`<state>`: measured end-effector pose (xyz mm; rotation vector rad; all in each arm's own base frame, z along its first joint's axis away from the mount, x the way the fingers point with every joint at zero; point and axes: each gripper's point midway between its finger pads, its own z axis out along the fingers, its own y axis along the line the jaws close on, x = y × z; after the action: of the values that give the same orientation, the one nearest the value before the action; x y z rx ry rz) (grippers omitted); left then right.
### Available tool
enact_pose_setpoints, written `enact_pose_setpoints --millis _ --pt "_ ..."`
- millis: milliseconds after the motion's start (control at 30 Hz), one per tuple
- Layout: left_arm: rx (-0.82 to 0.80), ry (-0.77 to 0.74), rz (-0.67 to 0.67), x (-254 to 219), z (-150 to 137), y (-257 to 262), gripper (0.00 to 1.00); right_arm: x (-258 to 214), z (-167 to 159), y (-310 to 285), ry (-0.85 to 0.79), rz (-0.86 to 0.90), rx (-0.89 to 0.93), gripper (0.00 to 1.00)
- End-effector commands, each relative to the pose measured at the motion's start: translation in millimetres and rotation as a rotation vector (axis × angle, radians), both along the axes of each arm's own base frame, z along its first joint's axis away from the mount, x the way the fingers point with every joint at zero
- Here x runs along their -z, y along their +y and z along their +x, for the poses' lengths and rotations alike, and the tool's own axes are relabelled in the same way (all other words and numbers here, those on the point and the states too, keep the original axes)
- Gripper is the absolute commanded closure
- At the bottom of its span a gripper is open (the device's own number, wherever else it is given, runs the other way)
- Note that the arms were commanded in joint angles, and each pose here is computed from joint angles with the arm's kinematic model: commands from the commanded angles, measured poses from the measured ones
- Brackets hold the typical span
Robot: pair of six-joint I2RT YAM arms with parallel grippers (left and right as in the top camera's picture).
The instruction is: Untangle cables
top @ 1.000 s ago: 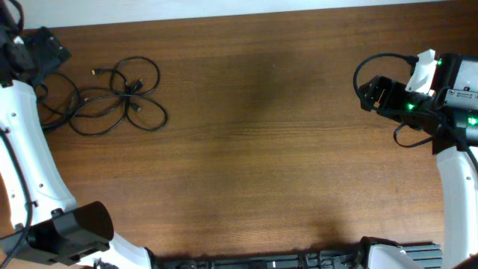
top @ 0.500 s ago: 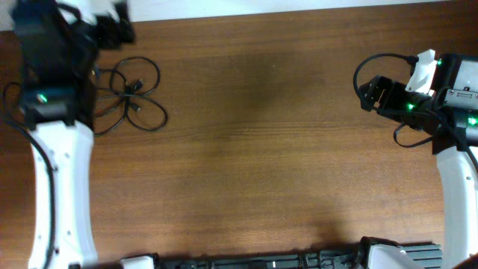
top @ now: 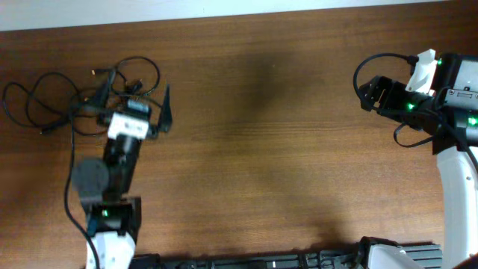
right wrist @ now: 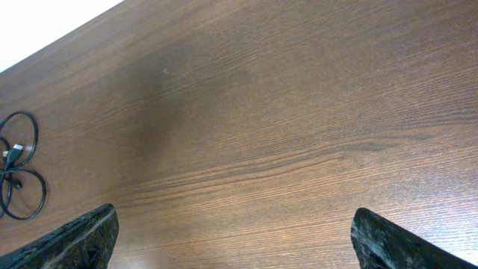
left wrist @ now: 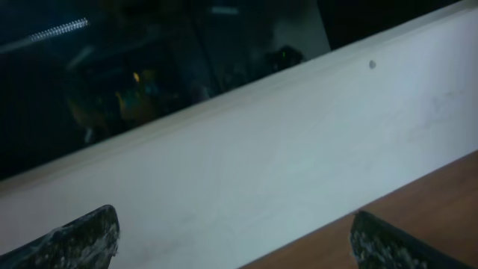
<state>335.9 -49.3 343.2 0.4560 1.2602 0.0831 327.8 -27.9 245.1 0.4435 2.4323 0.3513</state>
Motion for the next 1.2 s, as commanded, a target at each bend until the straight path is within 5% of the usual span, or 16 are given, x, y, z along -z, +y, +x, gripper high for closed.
enact_pose_setpoints --millis 0,233,367,1167 --pt "0.009 -0.018 0.005 14.0 -23.7 -2.0 0.01 -10.5 1.1 -3.3 -0.028 -0.02 0.002 0.01" --pt "0.006 -0.017 -0.007 47.2 -56.4 -0.9 0.01 -10.6 1.2 -3.3 -0.029 -0.02 0.002 0.01" --pt "-0.123 0.039 -0.268 80.1 -65.4 31.0 0.01 -10.5 1.1 -3.3 -0.028 -0.02 0.002 0.01" --pt "-0.328 0.35 -0.394 186.0 -90.4 61.3 0.01 -10.5 1.1 -3.3 -0.028 -0.02 0.002 0.01"
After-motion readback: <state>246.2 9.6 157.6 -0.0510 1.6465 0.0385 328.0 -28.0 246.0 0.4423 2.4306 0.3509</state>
